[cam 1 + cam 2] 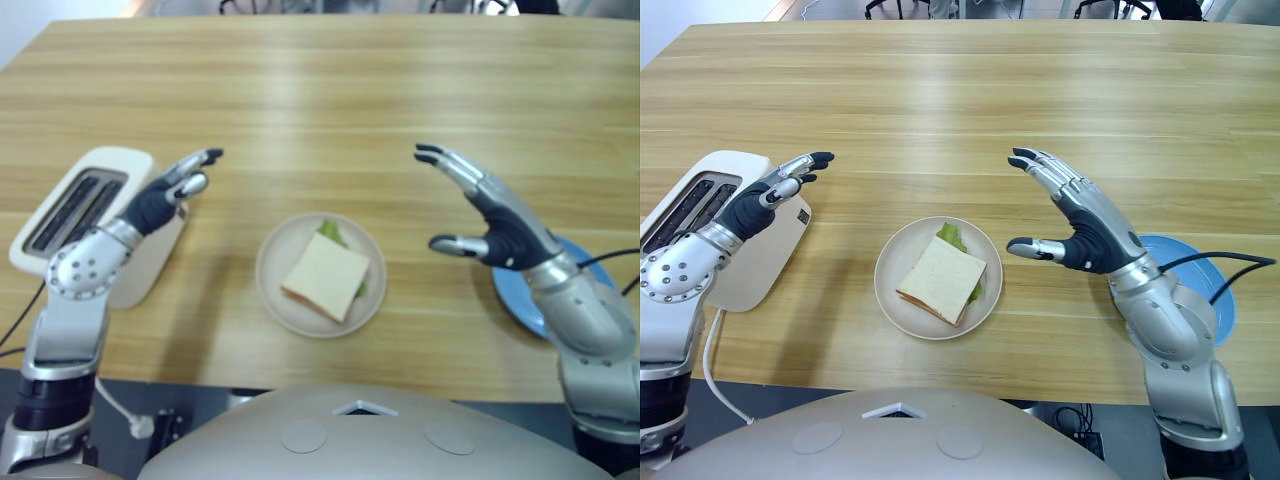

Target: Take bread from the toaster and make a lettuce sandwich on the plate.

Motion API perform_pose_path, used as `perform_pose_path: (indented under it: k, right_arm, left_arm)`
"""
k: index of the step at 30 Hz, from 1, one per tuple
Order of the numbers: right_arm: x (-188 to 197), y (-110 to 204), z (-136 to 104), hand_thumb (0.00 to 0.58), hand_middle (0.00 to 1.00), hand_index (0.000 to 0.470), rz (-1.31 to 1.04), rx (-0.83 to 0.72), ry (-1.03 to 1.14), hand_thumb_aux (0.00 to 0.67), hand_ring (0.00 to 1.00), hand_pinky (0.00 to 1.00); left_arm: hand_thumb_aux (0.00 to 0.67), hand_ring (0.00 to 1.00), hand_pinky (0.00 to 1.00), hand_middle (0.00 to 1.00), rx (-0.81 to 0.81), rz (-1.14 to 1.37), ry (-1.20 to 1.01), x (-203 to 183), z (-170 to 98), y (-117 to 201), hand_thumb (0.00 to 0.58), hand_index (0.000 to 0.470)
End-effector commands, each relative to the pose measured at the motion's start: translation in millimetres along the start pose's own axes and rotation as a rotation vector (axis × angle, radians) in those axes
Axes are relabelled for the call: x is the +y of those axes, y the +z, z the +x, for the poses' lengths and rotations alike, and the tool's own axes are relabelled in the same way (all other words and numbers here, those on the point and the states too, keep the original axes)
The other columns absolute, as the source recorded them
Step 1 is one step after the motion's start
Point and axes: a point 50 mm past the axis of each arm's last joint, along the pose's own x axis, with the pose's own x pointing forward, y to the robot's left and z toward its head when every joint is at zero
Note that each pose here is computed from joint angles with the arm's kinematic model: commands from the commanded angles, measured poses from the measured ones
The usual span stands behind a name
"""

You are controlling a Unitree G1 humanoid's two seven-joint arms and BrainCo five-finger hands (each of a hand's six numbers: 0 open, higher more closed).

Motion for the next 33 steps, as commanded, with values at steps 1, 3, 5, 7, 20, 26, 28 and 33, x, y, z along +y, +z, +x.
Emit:
perform_pose_path:
  k: [1,3,5,7,20,26,28,33]
  right_arm:
    - [17.9,2.5,-13.4,0.0,0.0,0.0,0.082,0.042,0.216,0.0,0.0,0.0]
    - [35.0,-0.2,-28.6,0.0,0.0,0.0,0.114,0.1,0.399,0.0,0.0,0.0]
    - [46.2,-2.1,-44.1,0.0,0.0,0.0,0.13,0.147,0.543,0.0,0.0,0.0]
    - [52.0,-5.6,-58.0,0.552,0.0,0.359,0.184,0.195,0.65,0.523,0.0,0.0]
    - [96.7,-13.2,-55.2,0.58,1.0,0.46,0.242,0.231,0.868,0.67,1.0,1.0]
    - [129.6,-23.7,-51.3,0.58,1.0,0.46,0.239,0.234,0.954,0.67,1.0,1.0]
    - [140.8,-27.8,-51.0,0.58,1.0,0.46,0.229,0.24,0.978,0.67,1.0,1.0]
    - [163.4,-41.4,-46.0,0.58,1.0,0.46,0.224,0.259,1.01,0.67,1.0,1.0]
  left_arm:
    - [0.0,0.0,0.0,0.0,0.048,0.054,-0.204,-12.5,-9.2,-6.9,0.0,0.0]
    - [0.0,0.0,0.0,0.0,0.115,0.112,-0.368,-24.9,-21.1,-15.8,0.0,0.0]
    - [0.0,0.0,0.0,0.0,0.188,0.161,-0.483,-32.2,-33.0,-25.3,0.0,0.0]
    - [0.0,0.0,0.0,0.0,0.24,0.163,-0.535,-33.8,-42.0,-31.6,0.0,0.0]
    - [0.67,1.0,1.0,1.0,0.324,0.053,-0.845,-69.4,-55.4,-42.5,0.58,0.46]
    - [0.67,1.0,1.0,1.0,0.311,0.139,-0.961,-103.2,-46.0,-52.0,0.58,0.46]
    - [0.67,1.0,1.0,1.0,0.289,0.15,-0.985,-114.4,-41.1,-52.0,0.58,0.46]
    - [0.67,1.0,1.0,1.0,0.231,0.175,-1.016,-133.5,-24.2,-51.2,0.58,0.46]
